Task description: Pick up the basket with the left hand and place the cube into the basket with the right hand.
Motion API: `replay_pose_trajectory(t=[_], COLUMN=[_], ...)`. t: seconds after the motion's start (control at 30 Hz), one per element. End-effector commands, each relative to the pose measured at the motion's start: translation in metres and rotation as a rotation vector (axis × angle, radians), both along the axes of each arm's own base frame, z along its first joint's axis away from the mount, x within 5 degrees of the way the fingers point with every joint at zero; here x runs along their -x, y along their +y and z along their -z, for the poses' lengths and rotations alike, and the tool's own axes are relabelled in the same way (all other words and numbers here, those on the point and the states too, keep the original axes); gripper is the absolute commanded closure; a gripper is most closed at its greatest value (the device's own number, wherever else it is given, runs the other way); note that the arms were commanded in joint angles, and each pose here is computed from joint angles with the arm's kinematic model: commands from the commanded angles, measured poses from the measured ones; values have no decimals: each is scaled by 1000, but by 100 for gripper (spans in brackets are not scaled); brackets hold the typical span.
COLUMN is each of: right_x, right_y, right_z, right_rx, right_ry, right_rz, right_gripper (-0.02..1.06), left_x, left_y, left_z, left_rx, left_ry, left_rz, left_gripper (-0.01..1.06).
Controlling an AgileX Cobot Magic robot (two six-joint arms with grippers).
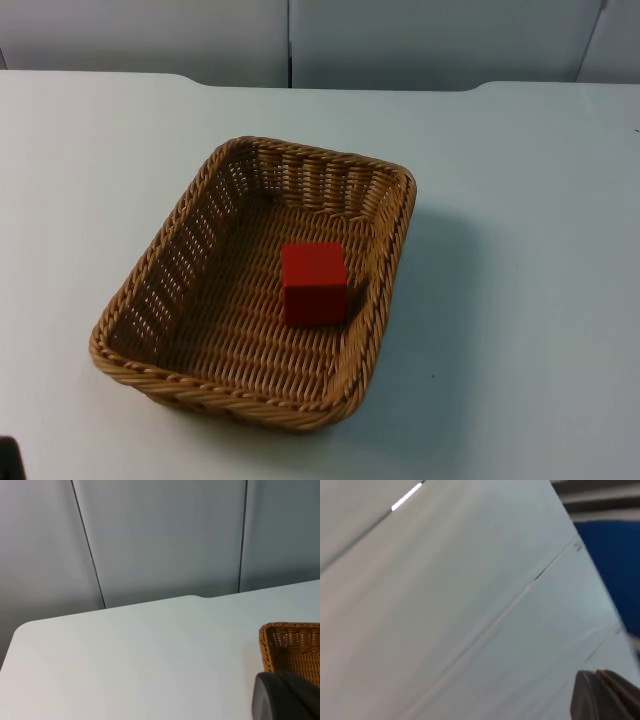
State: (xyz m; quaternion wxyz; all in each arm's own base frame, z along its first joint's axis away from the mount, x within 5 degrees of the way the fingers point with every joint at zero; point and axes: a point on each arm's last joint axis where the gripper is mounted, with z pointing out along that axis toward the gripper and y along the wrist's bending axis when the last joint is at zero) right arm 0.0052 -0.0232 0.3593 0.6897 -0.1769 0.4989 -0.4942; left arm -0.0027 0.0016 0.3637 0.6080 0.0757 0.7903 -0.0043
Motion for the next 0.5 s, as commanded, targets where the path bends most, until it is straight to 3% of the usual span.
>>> replay_pose_trajectory(t=[0.0,0.07,0.13,0.23,0.27,0.3,0.4,0.43,0.47], right_x=[0,2,3,4,4,4,7,7,10], right_y=[1,-1,-2,-2,-2,-4,-8,-8,-10], right_z=[1,-2,-3,-4,-4,-3,-5,-5,-9], right_rx=[131,245,263,155,155,98,0,0,-68], right_ry=[35,39,38,27,27,26,1,1,-29], right_rz=[56,148,166,111,111,96,102,102,89], right_gripper=[105,105,105,105,105,105,105,105,105], left_x=[0,0,0,0,0,0,0,0,0], left_y=[-1,-1,-1,-1,-1,-1,-1,-1,-1], left_z=[1,1,1,1,1,1,1,1,1], left_rx=[15,15,13,13,13,13,13,13,13], left_ry=[0,0,0,0,0,0,0,0,0], left_rz=[7,7,7,7,7,7,7,7,7], left_gripper=[105,105,105,105,105,105,105,105,105])
